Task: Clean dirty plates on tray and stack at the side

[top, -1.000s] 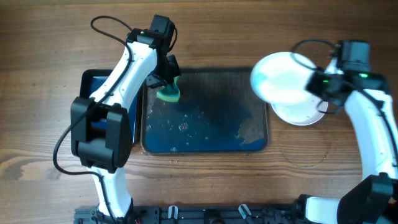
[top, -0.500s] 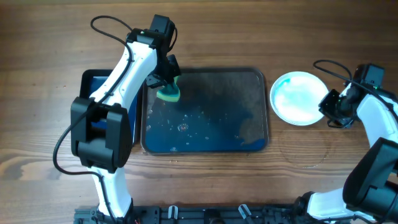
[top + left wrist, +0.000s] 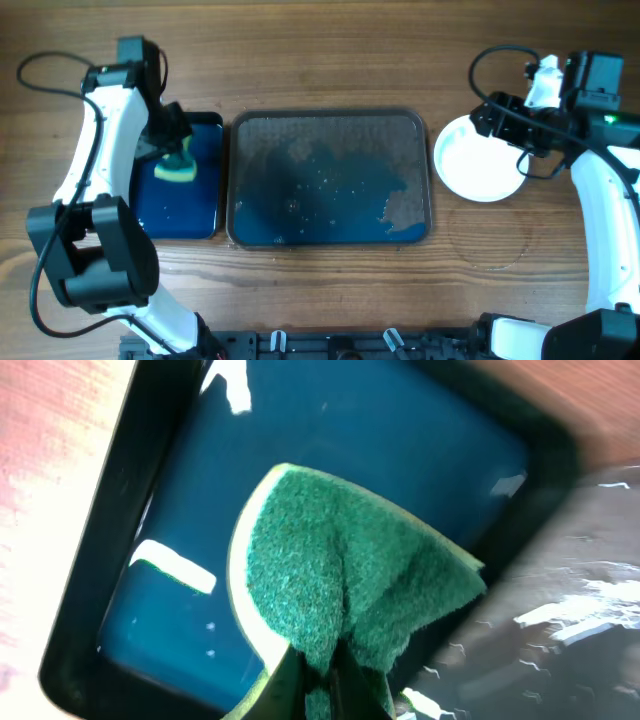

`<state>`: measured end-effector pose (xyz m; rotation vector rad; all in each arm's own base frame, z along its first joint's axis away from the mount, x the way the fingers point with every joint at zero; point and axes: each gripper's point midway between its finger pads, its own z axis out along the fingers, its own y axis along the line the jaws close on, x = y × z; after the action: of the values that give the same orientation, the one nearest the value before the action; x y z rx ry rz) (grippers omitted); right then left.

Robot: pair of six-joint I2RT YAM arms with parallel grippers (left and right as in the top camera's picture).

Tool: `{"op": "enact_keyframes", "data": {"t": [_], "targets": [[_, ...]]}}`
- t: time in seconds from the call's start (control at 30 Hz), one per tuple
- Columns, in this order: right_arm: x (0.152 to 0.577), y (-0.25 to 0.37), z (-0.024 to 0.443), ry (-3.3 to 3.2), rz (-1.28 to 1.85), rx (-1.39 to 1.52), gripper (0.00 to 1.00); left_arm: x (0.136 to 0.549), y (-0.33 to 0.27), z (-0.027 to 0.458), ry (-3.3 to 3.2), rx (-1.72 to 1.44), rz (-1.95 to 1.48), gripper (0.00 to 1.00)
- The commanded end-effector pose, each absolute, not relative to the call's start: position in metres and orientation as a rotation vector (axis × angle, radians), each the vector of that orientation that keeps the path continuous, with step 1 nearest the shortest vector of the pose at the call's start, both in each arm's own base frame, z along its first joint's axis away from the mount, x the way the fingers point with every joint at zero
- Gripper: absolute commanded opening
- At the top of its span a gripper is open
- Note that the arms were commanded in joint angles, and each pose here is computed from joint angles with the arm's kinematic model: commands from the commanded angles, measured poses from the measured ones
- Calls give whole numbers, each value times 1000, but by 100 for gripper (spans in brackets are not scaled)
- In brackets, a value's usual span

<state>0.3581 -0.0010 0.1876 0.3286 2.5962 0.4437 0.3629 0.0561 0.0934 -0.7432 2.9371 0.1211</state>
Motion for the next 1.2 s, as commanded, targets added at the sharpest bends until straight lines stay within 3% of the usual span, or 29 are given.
{"op": "enact_keyframes", "data": {"t": [0.0, 0.07, 0.13, 0.17, 0.27, 0.33, 0.4, 0.43, 0.57, 0.7, 0.83, 1.17], "targets": [[360, 7, 187, 2608, 407, 265, 82, 346, 72, 56, 2954, -773, 162, 10], [357, 8, 186, 2620, 409, 264, 81, 343, 73, 42, 2946, -779, 160, 24], [353, 8, 183, 2642, 406, 245, 82, 340, 72, 36, 2952, -782, 162, 57], [350, 8, 182, 2653, 400, 242, 82, 339, 72, 37, 2955, -787, 161, 68], [341, 9, 188, 2661, 395, 244, 82, 334, 69, 57, 2963, -787, 142, 79], [333, 9, 205, 2618, 378, 196, 82, 337, 58, 99, 2932, -775, 40, 86], [321, 10, 239, 2515, 352, 145, 82, 345, 37, 154, 2814, -717, -153, 100], [306, 12, 266, 2429, 331, 108, 100, 346, 16, 190, 2710, -641, -304, 100], [258, 18, 330, 2191, 266, 2, 100, 333, 9, 233, 2590, -580, -330, 100], [212, 24, 370, 2005, 232, -33, 100, 330, 9, 242, 2562, -570, -331, 100], [191, 26, 384, 1931, 219, -48, 100, 330, 9, 241, 2563, -570, -331, 100], [185, 29, 363, 2011, 250, -39, 100, 330, 9, 241, 2563, -570, -331, 100]]}}
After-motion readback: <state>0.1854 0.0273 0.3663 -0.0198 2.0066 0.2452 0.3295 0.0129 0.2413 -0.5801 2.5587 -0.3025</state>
